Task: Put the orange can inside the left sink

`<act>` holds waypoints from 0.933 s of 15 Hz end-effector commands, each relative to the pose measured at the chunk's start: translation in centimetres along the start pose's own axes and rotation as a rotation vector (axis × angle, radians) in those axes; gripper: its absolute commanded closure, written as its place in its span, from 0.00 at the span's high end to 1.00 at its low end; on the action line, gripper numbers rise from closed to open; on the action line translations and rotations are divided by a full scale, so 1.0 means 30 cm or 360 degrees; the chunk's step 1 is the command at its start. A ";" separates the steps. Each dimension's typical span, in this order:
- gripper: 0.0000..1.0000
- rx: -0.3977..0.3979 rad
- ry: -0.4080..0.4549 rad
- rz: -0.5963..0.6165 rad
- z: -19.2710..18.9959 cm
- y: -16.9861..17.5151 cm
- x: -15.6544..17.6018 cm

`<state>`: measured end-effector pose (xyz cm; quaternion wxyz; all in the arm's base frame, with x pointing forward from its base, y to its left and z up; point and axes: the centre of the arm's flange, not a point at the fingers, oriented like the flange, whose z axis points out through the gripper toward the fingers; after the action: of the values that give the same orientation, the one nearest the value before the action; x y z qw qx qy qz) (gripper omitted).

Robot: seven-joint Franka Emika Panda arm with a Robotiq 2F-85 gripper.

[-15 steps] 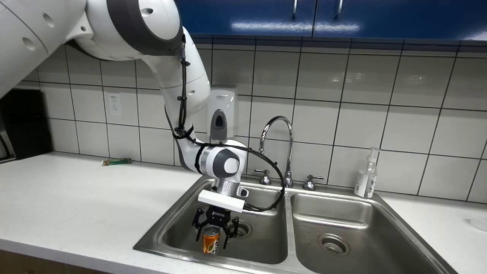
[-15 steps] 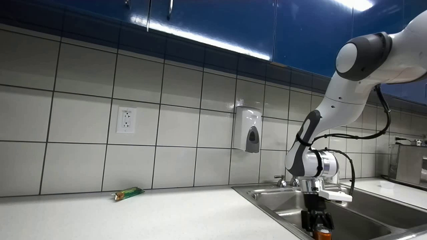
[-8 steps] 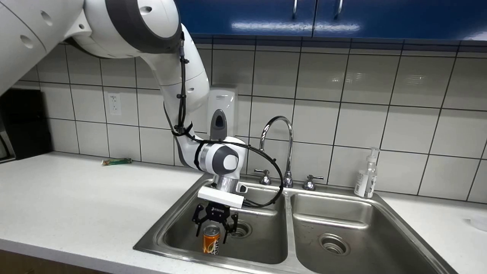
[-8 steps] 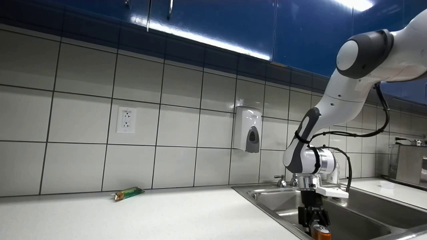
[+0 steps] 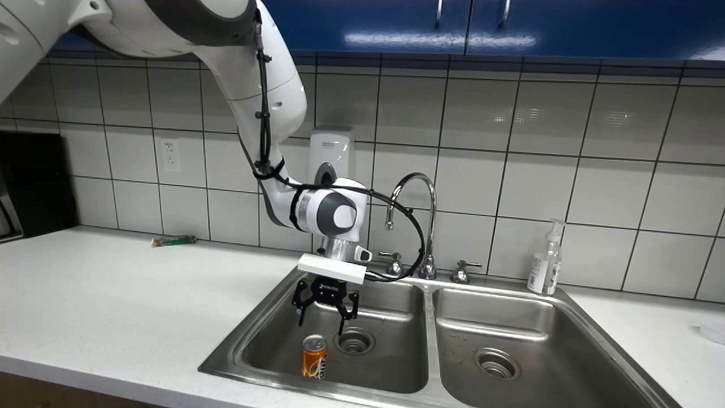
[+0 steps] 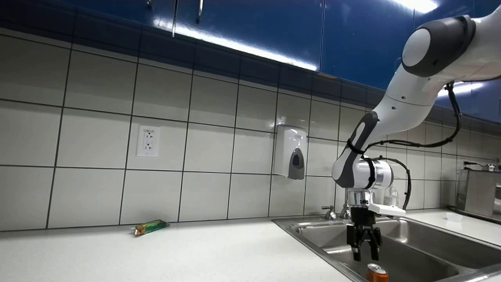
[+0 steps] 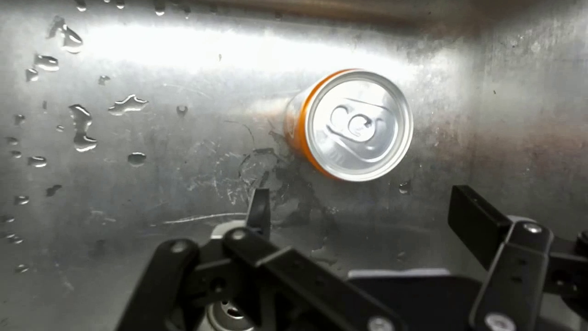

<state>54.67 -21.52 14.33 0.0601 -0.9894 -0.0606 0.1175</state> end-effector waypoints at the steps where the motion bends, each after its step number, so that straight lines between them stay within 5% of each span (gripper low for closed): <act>1: 1.00 -0.0042 0.0047 -0.0058 -0.102 -0.046 -0.068; 14: 1.00 -0.0185 0.0100 -0.0297 -0.285 -0.300 -0.151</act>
<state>53.27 -16.28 22.69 0.0254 -0.9883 -0.1233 0.0866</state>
